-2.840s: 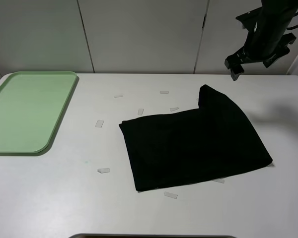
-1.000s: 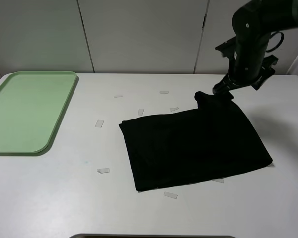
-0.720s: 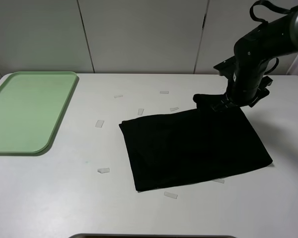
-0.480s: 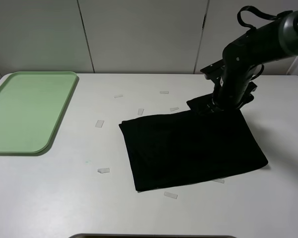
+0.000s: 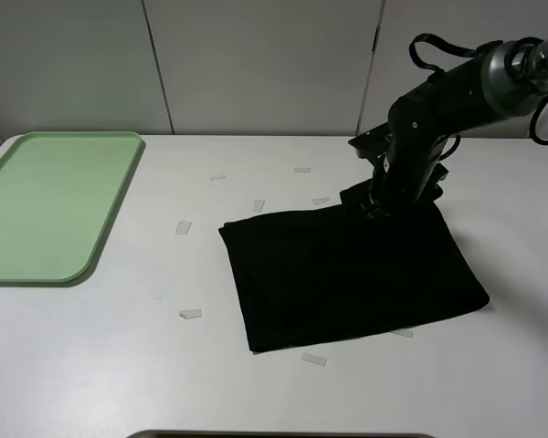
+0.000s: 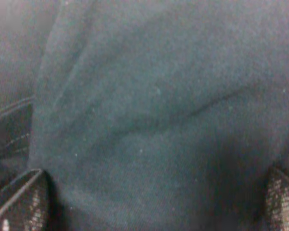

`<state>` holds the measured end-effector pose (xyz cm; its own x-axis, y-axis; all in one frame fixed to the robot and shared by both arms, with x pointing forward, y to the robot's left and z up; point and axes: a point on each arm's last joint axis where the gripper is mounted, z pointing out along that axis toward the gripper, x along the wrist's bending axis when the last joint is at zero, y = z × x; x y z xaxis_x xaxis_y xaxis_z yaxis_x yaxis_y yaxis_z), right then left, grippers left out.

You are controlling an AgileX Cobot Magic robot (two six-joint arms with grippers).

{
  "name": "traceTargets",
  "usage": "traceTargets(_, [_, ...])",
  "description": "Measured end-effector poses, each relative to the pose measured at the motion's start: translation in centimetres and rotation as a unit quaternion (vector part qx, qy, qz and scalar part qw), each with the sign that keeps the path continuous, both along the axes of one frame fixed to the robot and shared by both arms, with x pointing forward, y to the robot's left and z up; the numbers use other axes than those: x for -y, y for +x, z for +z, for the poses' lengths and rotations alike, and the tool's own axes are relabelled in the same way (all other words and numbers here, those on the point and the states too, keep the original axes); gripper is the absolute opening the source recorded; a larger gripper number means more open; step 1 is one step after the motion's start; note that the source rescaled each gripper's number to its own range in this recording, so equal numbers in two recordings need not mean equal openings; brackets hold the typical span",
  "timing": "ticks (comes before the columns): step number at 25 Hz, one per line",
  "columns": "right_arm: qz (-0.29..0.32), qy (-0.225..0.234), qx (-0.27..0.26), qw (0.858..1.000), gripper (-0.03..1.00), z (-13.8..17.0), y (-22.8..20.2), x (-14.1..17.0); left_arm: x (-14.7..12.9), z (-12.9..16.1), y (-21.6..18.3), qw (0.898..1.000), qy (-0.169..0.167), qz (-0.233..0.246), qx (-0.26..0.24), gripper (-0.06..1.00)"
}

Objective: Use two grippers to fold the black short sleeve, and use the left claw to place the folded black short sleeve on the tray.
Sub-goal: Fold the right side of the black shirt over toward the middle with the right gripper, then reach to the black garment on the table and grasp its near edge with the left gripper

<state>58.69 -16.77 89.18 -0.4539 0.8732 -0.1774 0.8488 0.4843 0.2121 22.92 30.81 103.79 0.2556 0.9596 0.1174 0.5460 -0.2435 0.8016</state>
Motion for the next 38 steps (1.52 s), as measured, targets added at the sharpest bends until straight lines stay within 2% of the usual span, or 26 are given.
traceTargets(4, [-0.004,0.001,0.001,1.0,0.96,0.7,-0.1,0.1,0.0,0.0,0.0,1.0,0.0,0.0,0.0,0.94])
traceTargets(13, [-0.016,0.02,0.059,0.998,0.96,7.7,-1.3,0.9,0.0,0.0,0.0,1.0,0.0,0.0,0.0,0.94])
traceTargets(20, [-0.022,0.059,0.151,0.987,0.96,15.3,-3.6,2.1,0.0,0.0,0.0,1.0,0.0,0.0,0.0,0.94])
traceTargets(23, [-0.027,0.057,0.183,0.981,0.96,18.7,-5.6,3.3,0.0,0.0,0.0,1.0,0.0,0.0,0.0,0.94])
traceTargets(24, [-0.027,0.057,0.183,0.981,0.96,18.7,-5.6,3.3,0.0,0.0,0.0,1.0,0.0,0.0,0.0,0.94])
traceTargets(31, [-0.045,0.042,0.244,0.968,1.0,25.0,-11.6,6.7,0.0,0.0,0.0,1.0,0.0,0.0,0.0,0.94])
traceTargets(36, [-0.048,0.07,0.299,0.951,1.0,26.3,-17.7,9.0,0.0,0.0,0.0,1.0,0.0,0.0,0.0,0.94])
traceTargets(38, [-0.043,0.09,0.336,0.937,1.0,26.6,-20.7,10.1,0.0,0.0,0.0,1.0,0.0,0.0,0.0,0.94])
